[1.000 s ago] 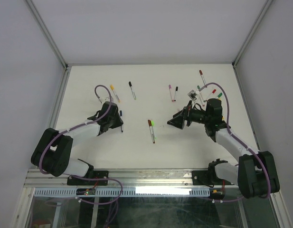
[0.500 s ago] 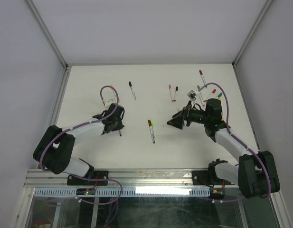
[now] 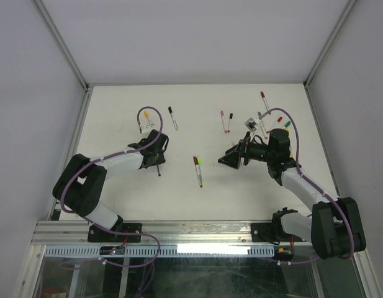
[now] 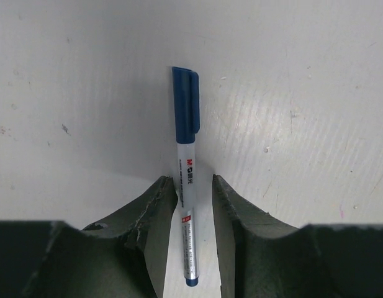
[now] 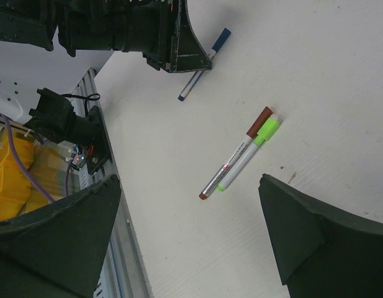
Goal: Open the pen caps
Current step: Pick up the pen from the center of the board.
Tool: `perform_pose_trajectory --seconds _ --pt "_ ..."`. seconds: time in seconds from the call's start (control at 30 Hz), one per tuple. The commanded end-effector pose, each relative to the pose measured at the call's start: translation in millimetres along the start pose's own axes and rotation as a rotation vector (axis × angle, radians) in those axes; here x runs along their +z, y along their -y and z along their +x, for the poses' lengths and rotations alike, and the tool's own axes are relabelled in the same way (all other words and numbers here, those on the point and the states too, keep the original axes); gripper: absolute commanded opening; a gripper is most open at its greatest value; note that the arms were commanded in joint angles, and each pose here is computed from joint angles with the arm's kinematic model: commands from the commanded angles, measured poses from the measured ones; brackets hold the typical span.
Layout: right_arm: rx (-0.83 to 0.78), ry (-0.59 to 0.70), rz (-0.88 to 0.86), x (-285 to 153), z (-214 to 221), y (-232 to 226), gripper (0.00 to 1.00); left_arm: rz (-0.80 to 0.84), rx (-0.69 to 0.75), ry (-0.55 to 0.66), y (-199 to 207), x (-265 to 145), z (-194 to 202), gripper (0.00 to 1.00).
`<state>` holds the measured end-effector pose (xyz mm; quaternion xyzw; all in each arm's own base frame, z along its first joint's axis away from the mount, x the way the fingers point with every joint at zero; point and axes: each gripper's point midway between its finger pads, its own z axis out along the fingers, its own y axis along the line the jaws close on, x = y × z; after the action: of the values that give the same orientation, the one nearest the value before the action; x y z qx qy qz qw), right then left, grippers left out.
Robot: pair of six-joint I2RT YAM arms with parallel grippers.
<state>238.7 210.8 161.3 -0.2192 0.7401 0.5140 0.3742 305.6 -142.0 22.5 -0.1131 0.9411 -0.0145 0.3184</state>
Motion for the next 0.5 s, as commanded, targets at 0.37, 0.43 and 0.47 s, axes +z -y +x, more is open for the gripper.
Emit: perform_pose_trajectory --seconds 0.37,0.43,0.47 --pt "-0.067 0.043 -0.048 0.9 -23.4 -14.9 0.96 -0.055 0.063 -0.075 -11.0 6.8 17.6 0.05" --pt "-0.059 0.035 -0.057 3.6 -19.4 -16.4 0.96 -0.021 0.044 -0.060 -3.5 0.4 11.2 0.02" --pt "-0.057 0.029 -0.057 6.1 -16.6 -16.8 0.96 0.001 0.033 -0.052 0.9 -3.0 7.3 0.01"
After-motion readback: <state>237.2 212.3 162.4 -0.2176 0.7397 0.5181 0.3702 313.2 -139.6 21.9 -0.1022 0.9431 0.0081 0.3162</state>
